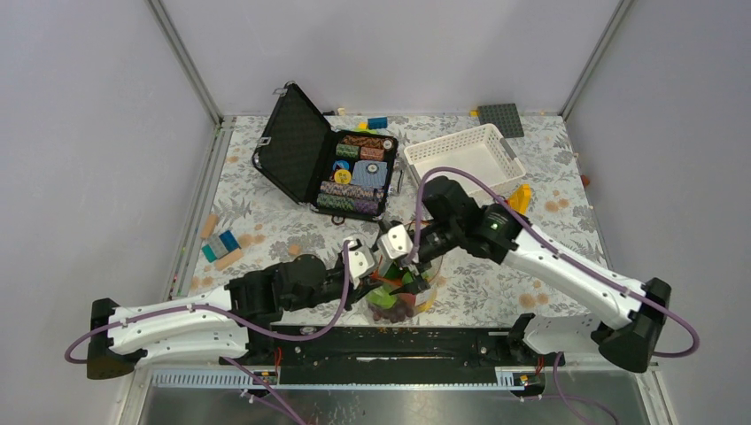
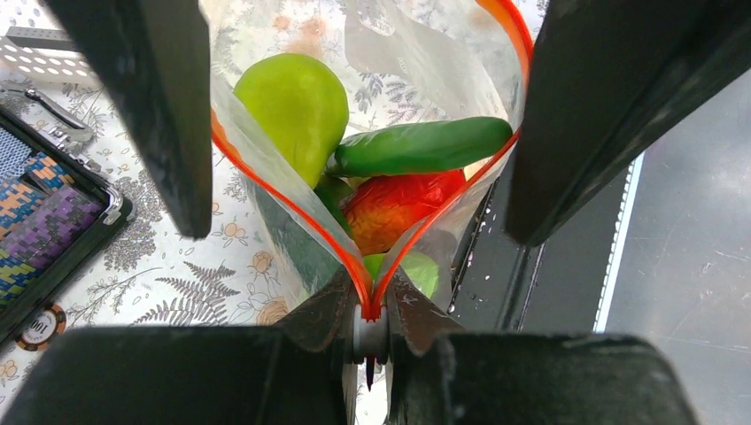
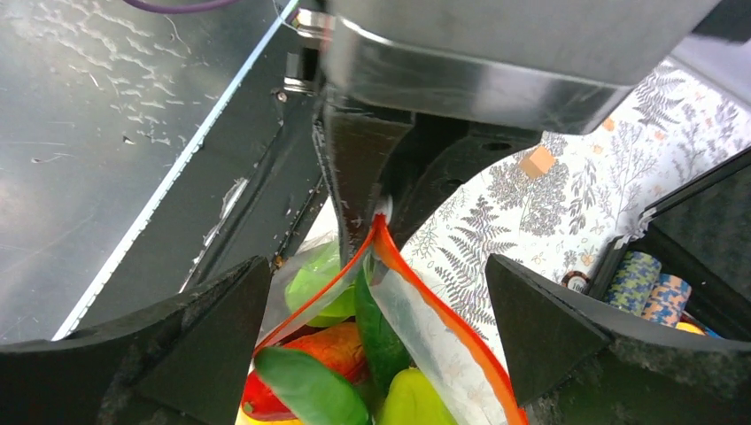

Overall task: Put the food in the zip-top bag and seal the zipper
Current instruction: Zip the zipper food storage bag at the center of the board.

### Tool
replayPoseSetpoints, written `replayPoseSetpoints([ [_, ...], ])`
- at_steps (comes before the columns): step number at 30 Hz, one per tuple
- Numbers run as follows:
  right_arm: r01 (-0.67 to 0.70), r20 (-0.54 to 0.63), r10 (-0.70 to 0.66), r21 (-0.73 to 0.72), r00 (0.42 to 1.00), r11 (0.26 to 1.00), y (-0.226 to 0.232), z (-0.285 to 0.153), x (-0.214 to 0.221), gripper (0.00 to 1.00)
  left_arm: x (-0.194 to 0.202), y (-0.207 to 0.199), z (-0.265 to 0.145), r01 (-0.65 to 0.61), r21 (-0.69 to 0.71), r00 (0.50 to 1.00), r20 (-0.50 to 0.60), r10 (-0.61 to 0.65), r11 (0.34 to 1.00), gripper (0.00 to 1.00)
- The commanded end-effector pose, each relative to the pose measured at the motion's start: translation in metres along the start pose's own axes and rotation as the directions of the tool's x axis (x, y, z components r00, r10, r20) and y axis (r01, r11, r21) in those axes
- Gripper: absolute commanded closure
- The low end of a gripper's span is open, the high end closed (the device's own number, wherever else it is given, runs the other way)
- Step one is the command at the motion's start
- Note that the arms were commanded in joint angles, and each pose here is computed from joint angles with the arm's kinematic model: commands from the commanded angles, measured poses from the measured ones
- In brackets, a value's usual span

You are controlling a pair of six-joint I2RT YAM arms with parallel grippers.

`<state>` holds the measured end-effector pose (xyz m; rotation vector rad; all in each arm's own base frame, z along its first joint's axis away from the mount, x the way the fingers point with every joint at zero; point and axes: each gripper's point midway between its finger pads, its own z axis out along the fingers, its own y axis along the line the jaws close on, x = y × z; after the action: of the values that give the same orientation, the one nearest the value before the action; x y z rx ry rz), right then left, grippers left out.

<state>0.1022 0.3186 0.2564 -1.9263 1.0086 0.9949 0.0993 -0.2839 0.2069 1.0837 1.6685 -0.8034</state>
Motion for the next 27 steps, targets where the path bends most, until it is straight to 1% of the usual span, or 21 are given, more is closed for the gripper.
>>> replayPoseSetpoints([
  [1, 0.015, -0.030, -0.015, -0.003, 0.999, 1.000, -0.014, 0.008, 0.000, 0.00, -0.036, 0.007, -0.004, 0.034, -0.047, 0.994, 0.101, -0.029, 0.998, 1.00],
  [4, -0.045, -0.070, 0.045, -0.005, 0.997, 0.999, -0.018, 0.012, 0.011, 0.01, -0.036, 0.014, -0.005, 0.051, -0.088, 0.994, 0.104, -0.042, 0.995, 1.00],
  [9, -0.084, -0.156, 0.089, 0.035, 0.984, 0.996, -0.020, 0.011, 0.032, 0.12, -0.037, 0.008, -0.009, 0.049, -0.053, 0.992, 0.121, -0.042, 0.997, 1.00],
  [14, -0.116, -0.299, 0.156, 0.148, 0.941, 0.982, -0.035, -0.002, 0.056, 0.30, -0.034, 0.006, -0.012, 0.042, -0.038, 0.992, 0.121, -0.037, 0.998, 1.00],
  [17, -0.112, -0.365, 0.175, 0.186, 0.914, 0.976, -0.037, -0.013, 0.065, 0.32, -0.029, 0.008, -0.013, 0.042, -0.048, 0.994, 0.103, -0.037, 0.998, 1.00],
  [20, -0.096, -0.381, 0.156, 0.172, 0.911, 0.980, -0.033, -0.017, 0.067, 0.32, -0.028, 0.005, -0.013, 0.038, -0.029, 0.994, 0.103, -0.035, 0.999, 1.00],
  [22, -0.087, -0.371, 0.135, 0.144, 0.919, 0.986, -0.030, -0.015, 0.065, 0.34, -0.029, 0.000, -0.012, 0.027, 0.000, 0.994, 0.109, -0.027, 1.000, 1.00],
  [24, -0.087, -0.347, 0.120, 0.110, 0.930, 0.990, -0.026, -0.011, 0.061, 0.41, -0.030, -0.002, -0.012, 0.017, 0.014, 0.993, 0.113, -0.019, 1.000, 1.00],
  [27, -0.096, -0.316, 0.117, 0.081, 0.941, 0.992, -0.024, -0.005, 0.056, 0.59, -0.029, -0.004, -0.012, 0.004, 0.024, 0.994, 0.111, -0.007, 1.000, 1.00],
])
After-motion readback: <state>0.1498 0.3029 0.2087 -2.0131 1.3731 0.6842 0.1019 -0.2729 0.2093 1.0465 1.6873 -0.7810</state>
